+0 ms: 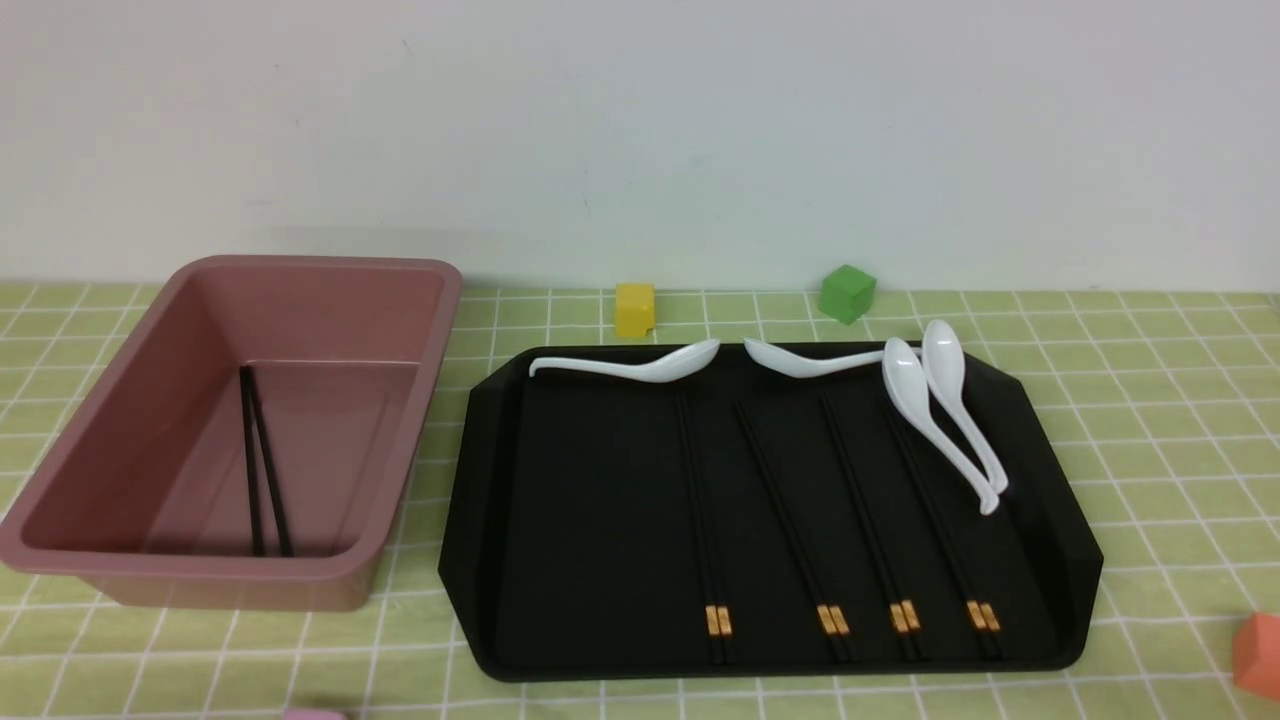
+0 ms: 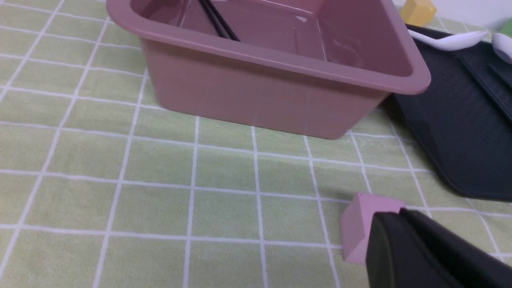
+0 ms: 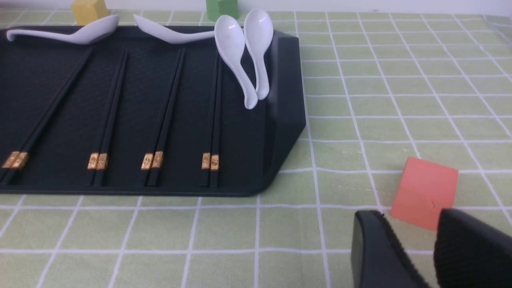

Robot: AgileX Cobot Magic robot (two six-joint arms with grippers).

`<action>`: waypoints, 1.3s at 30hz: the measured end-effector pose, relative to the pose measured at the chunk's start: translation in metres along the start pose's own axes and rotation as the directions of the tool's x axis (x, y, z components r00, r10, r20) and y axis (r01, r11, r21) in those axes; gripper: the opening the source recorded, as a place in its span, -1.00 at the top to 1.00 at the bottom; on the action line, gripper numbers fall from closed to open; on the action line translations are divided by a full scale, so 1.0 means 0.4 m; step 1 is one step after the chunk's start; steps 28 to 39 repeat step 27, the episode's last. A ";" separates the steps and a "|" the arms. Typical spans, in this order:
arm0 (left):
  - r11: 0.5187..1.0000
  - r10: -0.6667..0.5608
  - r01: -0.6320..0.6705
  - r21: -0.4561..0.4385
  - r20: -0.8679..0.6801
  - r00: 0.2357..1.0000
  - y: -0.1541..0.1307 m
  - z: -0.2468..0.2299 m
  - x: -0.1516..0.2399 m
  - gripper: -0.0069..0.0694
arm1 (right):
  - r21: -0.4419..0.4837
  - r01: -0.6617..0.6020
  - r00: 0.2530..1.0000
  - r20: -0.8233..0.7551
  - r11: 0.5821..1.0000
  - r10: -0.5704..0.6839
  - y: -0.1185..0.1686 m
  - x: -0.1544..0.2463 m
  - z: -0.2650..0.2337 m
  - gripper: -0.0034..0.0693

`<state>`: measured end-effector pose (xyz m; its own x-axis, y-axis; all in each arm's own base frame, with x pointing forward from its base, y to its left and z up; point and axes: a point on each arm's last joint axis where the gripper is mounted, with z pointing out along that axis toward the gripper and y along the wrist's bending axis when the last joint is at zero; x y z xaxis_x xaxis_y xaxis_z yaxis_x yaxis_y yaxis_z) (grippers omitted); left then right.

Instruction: On green tablecloth take chopsticks from black tray and put them in box.

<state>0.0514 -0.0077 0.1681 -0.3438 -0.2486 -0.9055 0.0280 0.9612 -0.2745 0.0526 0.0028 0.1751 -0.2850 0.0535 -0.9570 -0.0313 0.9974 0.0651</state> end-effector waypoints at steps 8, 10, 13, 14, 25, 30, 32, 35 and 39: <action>1.000 0.000 0.000 0.000 0.000 1.000 0.000 0.000 0.000 0.74 | 0.000 0.000 1.000 0.000 1.000 0.000 0.000 0.000 0.000 0.25; 1.000 0.000 0.000 0.000 0.000 1.000 0.000 0.000 0.000 0.74 | 0.000 0.000 1.000 0.000 1.000 0.000 0.000 0.000 0.000 0.25; 1.000 0.000 0.000 0.000 0.000 1.000 0.000 0.000 0.000 0.73 | 0.000 0.000 1.000 0.000 1.000 0.000 0.000 0.000 0.000 0.25; 1.000 0.000 0.000 0.000 0.000 1.000 0.000 0.000 0.000 0.73 | 0.000 0.000 1.000 0.000 1.000 0.000 0.000 0.000 0.000 0.25; 1.000 0.000 0.000 0.000 0.000 1.000 0.000 0.000 0.000 0.71 | 0.000 0.000 1.000 0.000 1.000 0.000 0.000 0.000 0.000 0.25; 1.000 0.000 0.000 0.000 0.000 1.000 0.000 0.000 0.000 0.71 | 0.000 0.000 1.000 0.000 1.000 0.000 0.000 0.000 0.000 0.25; 1.000 0.000 0.000 0.000 0.000 1.000 0.000 0.000 0.000 0.71 | 0.000 0.000 1.000 0.000 1.000 0.000 0.000 0.000 0.000 0.25; 1.000 0.000 0.000 0.000 0.000 1.000 0.000 0.000 0.000 0.71 | 0.000 0.000 1.000 0.000 1.000 0.000 0.000 0.000 0.000 0.25; 1.000 0.000 0.000 0.000 0.000 1.000 0.000 0.000 0.000 0.71 | 0.000 0.000 1.000 0.000 1.000 0.000 0.000 0.000 0.000 0.25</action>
